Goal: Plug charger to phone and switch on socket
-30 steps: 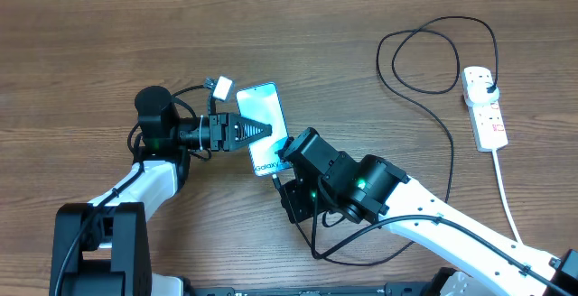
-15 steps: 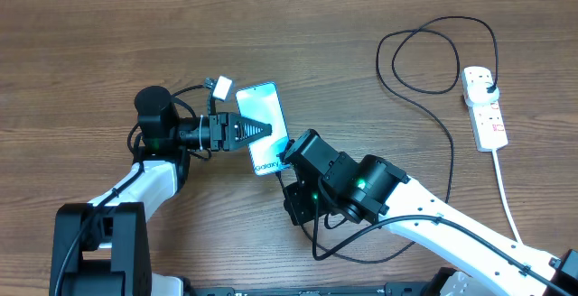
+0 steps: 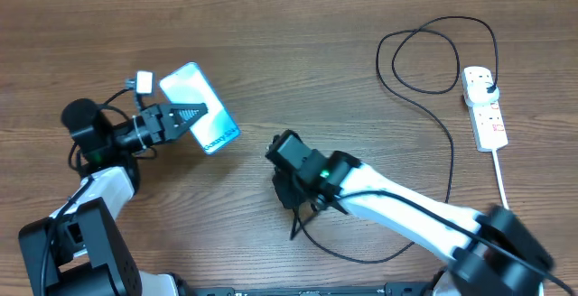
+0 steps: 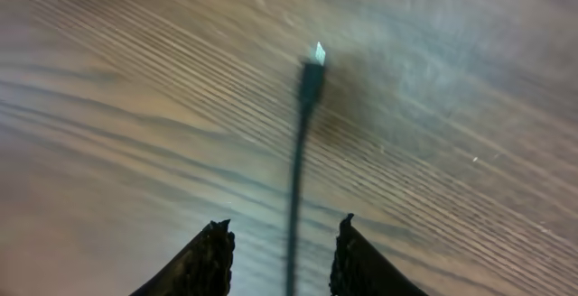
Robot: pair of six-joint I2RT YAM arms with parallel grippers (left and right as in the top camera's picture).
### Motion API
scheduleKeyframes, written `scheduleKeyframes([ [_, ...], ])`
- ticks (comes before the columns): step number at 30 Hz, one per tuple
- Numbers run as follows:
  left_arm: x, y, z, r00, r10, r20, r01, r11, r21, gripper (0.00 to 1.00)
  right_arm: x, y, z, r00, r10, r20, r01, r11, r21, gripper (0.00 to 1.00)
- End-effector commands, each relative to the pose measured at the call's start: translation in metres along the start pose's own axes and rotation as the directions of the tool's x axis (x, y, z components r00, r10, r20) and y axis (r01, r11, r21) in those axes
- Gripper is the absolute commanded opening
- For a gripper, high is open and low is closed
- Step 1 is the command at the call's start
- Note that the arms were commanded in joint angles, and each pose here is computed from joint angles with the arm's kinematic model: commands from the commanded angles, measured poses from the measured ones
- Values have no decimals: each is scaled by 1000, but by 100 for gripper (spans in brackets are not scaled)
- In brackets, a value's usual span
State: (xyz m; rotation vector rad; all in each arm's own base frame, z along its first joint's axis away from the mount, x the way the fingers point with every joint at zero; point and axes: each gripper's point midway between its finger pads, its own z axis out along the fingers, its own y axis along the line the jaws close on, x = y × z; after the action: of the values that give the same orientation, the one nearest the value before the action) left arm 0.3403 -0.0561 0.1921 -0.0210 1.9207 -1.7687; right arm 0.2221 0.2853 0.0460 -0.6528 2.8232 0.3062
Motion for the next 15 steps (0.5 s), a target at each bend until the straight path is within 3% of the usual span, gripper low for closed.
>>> scheduleKeyframes([
  [1, 1, -7, -3, 1000, -4, -31, 5, 1000, 23, 4, 12, -10, 23, 998, -22, -65, 25, 998, 57, 37],
  [10, 1, -7, -3, 1000, -3, -31, 4, 1000, 23, 4, 23, 4, 34, 993, -32, -115, 32, 999, -2, 37],
  [15, 1, -7, -3, 1000, -3, -31, 4, 1000, 23, 4, 24, 14, 34, 993, -61, -98, 61, 998, -3, 43],
])
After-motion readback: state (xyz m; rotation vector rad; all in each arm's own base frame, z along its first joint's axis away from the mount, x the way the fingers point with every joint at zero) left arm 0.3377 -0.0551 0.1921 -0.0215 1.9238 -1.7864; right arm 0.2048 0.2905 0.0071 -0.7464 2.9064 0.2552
